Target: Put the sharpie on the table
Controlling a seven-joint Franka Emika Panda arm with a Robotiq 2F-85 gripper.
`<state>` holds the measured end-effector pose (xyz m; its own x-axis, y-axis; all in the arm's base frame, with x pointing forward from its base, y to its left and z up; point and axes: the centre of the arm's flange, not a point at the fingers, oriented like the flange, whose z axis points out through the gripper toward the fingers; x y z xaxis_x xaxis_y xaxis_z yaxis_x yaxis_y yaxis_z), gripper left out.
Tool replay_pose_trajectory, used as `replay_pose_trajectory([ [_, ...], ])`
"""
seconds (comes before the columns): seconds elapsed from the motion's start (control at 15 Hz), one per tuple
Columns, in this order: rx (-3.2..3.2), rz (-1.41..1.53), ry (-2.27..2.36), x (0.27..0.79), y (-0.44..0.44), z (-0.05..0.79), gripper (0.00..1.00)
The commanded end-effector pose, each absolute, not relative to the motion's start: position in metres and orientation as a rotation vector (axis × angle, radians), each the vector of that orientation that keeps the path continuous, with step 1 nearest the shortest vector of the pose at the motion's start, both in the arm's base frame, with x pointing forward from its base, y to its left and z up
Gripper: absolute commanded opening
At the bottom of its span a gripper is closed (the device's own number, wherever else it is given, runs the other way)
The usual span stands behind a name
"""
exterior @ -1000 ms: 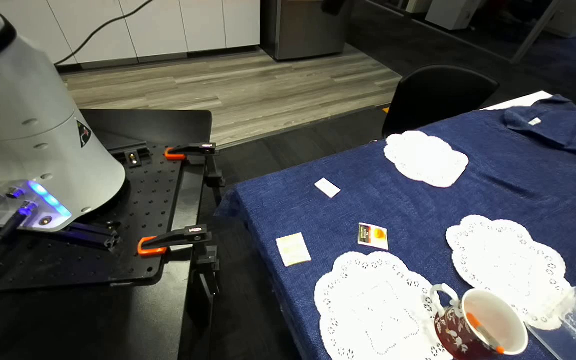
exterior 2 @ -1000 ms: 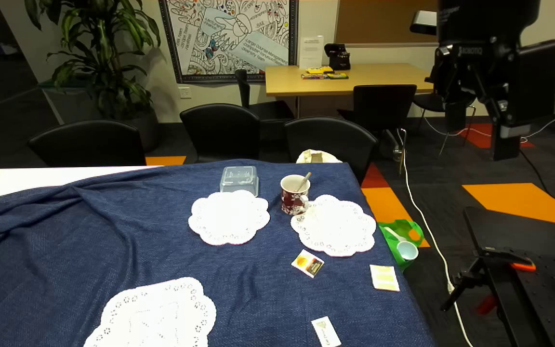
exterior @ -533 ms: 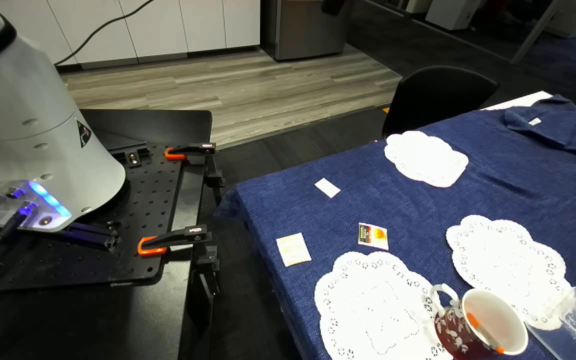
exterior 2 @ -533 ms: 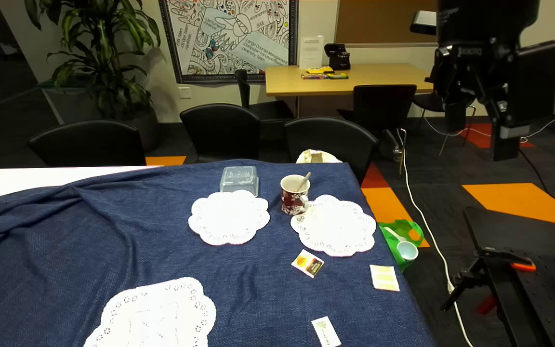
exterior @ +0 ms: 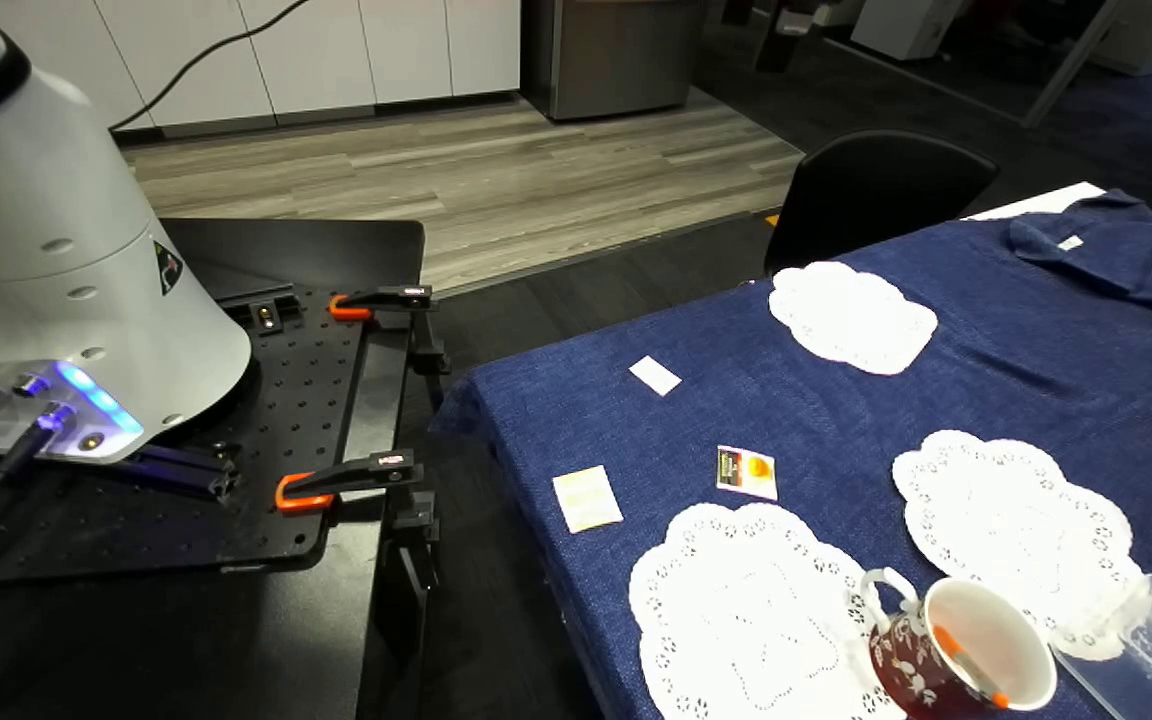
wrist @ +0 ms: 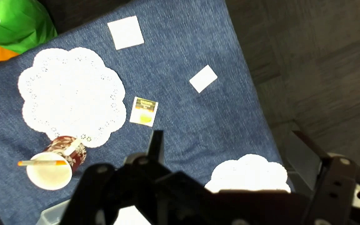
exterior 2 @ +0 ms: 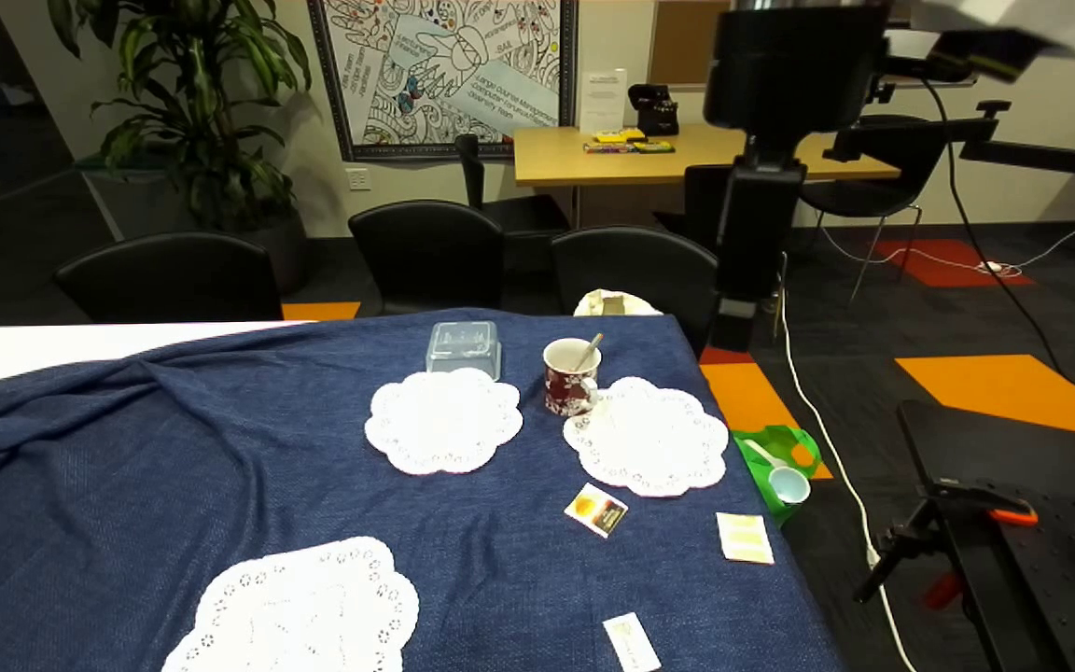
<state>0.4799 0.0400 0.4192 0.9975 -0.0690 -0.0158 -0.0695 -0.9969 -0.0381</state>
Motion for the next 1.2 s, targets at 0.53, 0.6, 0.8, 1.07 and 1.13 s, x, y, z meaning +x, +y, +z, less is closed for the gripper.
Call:
replay_pose_trajectory([
  [0.53,-3.002,-0.337,1.049,0.546,0.034,0.376,1.00],
  [0.6,-2.975,-0.360,1.131,0.552,0.032,0.370,1.00],
  [0.8,-2.884,-0.427,1.372,0.568,0.026,0.352,1.00],
  [1.07,-2.757,-0.525,1.691,0.592,0.011,0.330,1.00],
  [1.13,-2.720,-0.556,1.770,0.598,0.007,0.326,1.00],
])
